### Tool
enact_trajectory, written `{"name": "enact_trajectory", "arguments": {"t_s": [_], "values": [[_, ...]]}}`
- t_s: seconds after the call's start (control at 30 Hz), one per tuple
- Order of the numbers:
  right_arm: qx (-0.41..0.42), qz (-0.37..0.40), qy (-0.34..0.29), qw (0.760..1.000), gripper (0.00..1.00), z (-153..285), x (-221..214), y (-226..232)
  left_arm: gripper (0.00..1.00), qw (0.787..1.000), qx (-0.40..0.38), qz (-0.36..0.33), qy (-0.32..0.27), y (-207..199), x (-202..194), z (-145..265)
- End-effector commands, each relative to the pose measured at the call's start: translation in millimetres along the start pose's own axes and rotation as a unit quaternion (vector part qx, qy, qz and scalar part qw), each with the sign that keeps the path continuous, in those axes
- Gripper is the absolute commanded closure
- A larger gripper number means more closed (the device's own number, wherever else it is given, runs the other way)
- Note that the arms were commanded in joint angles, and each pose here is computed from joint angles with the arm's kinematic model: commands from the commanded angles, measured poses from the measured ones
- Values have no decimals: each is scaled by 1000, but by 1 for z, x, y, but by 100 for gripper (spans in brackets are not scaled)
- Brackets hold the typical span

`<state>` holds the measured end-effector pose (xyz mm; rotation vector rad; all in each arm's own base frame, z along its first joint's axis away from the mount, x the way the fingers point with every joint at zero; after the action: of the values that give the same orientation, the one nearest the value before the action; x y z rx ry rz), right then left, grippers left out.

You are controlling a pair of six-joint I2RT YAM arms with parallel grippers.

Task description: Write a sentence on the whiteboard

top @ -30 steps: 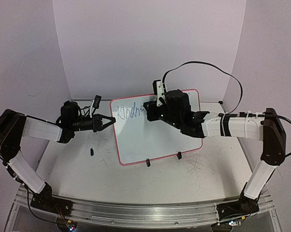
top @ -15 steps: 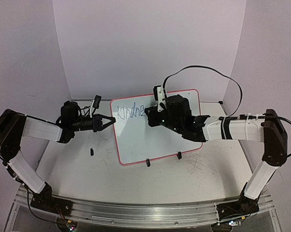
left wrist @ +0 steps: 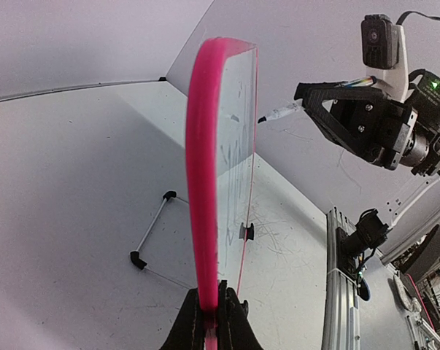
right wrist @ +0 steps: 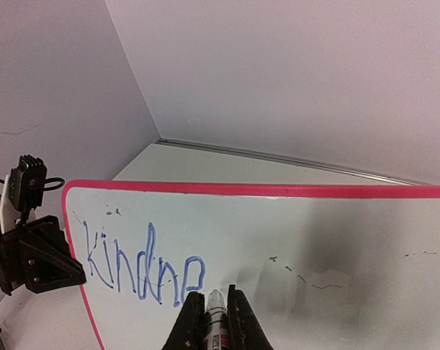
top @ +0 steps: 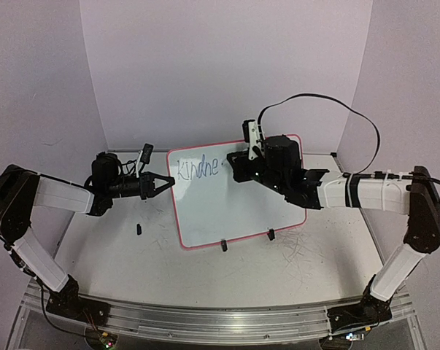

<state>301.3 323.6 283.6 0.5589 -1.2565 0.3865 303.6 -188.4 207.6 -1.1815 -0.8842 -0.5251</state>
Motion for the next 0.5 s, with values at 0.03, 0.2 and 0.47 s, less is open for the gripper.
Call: {"name": "enact_trajectory", "arguments": {"t_s": [0.03, 0.2, 0.47], "values": [[1, -7, -42, 999, 100, -1, 20, -1, 100, 999, -28, -47, -5, -13, 12, -4], [-10, -4, -46, 999, 100, -3, 23, -2, 100, 998, -29, -47, -4, -13, 12, -4], [-24, -5, -46, 999, 100, -9, 22, -6, 100, 998, -29, -47, -4, -13, 12, -4]]}}
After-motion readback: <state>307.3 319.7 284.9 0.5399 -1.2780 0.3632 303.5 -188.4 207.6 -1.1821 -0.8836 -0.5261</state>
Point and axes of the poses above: each gripper's point midway between its finger pads, its own z axis back along the fingers, its own y axis along the line the jaws close on, x = y × z, the point moved 9 cm from there along z, back along the fingers, and after that the axes turned 4 degrees about z, right-handed, at the moved point
